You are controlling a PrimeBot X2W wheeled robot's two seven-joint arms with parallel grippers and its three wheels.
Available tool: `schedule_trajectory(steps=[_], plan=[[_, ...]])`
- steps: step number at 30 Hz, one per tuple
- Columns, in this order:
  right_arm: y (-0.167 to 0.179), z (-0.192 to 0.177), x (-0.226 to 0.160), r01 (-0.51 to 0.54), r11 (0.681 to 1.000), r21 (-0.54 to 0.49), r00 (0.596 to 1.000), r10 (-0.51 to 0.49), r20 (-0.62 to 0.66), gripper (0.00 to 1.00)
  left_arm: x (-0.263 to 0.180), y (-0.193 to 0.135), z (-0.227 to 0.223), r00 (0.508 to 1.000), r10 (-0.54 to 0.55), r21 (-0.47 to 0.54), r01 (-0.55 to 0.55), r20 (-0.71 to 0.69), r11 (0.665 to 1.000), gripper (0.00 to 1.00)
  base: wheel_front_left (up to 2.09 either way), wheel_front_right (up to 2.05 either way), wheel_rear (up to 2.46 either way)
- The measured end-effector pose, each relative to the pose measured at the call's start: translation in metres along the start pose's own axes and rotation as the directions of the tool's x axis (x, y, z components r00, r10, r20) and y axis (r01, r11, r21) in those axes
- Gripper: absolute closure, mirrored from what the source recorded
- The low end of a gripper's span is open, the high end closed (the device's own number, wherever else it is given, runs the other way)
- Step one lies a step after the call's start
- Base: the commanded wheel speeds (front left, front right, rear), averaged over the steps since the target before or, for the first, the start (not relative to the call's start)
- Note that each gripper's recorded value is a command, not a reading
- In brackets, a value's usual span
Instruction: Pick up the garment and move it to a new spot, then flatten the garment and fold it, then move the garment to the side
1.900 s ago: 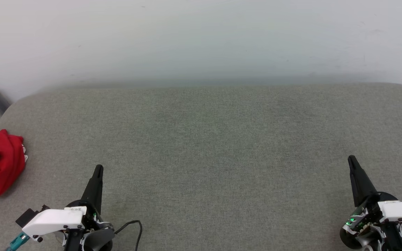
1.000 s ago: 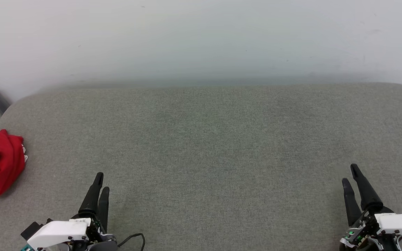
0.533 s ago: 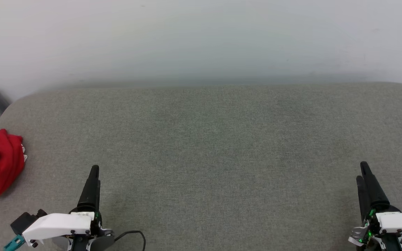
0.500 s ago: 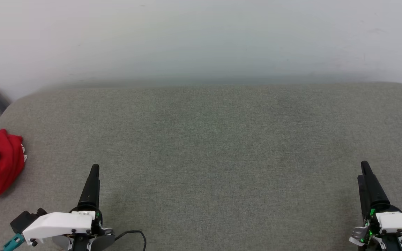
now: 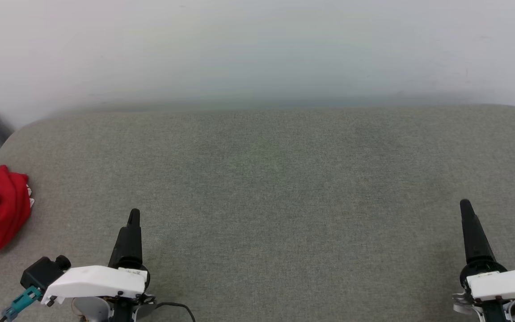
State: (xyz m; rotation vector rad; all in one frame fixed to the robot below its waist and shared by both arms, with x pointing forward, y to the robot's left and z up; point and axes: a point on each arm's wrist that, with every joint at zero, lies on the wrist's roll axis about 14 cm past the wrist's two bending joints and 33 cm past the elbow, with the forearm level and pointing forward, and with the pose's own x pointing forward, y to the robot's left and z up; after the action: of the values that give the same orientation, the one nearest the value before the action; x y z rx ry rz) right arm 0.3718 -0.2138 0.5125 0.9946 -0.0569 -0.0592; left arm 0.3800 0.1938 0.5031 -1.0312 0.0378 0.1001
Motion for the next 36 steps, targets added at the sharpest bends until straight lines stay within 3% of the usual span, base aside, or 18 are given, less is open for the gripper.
schedule_trajectory(steps=[14, 36], plan=[[0.014, -0.007, -0.006, -0.055, 0.956, -0.287, 0.998, 0.053, -0.016, 0.00, -0.004, -0.009, -0.005, 1.000, -0.021, 0.261, 0.015, 0.022, 0.965, 0.00, 0.00, 0.00, 0.00], [0.026, -0.007, -0.012, -0.101, 0.845, -0.525, 0.994, 0.113, -0.009, 0.00, -0.010, -0.020, -0.004, 0.995, -0.072, 0.515, 0.027, 0.068, 0.857, 0.00, 0.00, 0.00, 0.00]])
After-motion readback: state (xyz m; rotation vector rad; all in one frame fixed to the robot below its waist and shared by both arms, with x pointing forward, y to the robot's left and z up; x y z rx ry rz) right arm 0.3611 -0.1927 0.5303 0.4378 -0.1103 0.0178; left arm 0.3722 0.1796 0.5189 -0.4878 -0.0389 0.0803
